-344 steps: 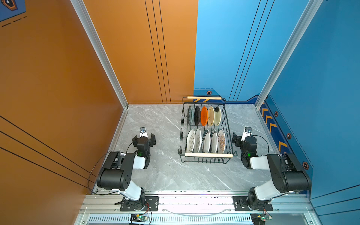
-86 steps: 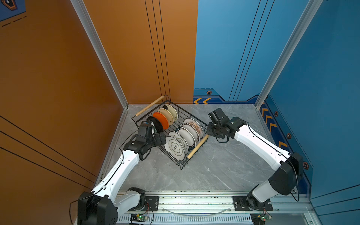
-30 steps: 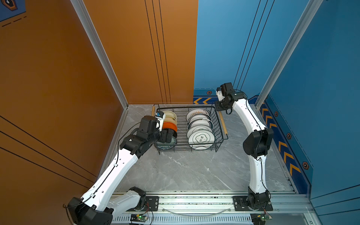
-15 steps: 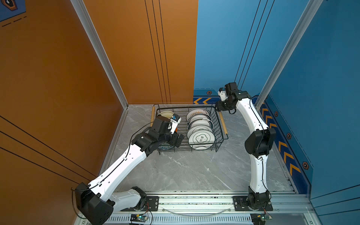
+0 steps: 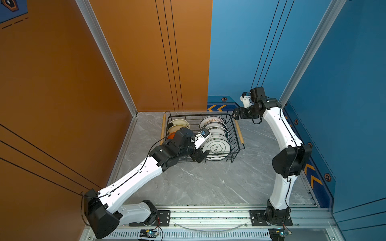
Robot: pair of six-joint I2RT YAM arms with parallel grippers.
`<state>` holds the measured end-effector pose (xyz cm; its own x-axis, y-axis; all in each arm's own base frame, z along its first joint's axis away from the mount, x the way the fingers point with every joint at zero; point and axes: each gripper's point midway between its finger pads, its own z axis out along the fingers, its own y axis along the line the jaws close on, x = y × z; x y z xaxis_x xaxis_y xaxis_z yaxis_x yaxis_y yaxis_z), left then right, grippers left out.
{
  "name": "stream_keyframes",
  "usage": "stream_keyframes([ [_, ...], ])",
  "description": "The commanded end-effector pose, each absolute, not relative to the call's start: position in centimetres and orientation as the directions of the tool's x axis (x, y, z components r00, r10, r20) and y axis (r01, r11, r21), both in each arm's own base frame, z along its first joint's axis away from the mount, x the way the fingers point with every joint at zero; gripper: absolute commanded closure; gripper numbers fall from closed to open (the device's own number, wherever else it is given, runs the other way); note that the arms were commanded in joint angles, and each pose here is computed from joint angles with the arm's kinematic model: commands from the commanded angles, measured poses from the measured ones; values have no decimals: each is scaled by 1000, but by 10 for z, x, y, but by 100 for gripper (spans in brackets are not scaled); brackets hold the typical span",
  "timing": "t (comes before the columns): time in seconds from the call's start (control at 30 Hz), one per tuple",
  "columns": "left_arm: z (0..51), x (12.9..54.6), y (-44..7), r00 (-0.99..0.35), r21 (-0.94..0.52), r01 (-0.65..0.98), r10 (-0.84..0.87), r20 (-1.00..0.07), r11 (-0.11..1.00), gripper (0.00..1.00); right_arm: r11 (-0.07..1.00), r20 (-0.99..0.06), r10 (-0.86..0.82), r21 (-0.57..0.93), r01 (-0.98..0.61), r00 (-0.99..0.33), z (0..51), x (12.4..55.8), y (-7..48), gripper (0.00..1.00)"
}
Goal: Unload the plates from the dish rack
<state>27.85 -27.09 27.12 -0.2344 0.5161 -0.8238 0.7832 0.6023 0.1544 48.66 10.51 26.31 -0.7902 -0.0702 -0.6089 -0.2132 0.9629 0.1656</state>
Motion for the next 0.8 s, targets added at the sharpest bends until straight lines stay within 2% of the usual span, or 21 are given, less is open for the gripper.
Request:
stream_keyframes([
  [0.0, 271, 277, -289, -195, 135, 835, 516, -834, 533, 2, 958, -637, 57, 251, -137, -769, 277, 472, 93, 0],
  [0.2, 251, 290, -304, -175, 140, 865, 552, -815, 482, 2, 936, -646, 211, 349, -37, -734, 260, 428, 73, 0],
  [0.4, 243, 307, -308, -177, 93, 896, 542, -821, 434, 0, 928, -654, 260, 374, -5, -710, 239, 388, 60, 0],
  [0.73, 218, 318, -317, -174, 42, 933, 551, -816, 358, 13, 922, -631, 302, 384, 50, -715, 217, 368, 51, 0],
  [0.77, 215, 318, -319, -174, 36, 938, 556, -813, 346, 18, 922, -628, 303, 384, 54, -716, 216, 368, 50, 0],
])
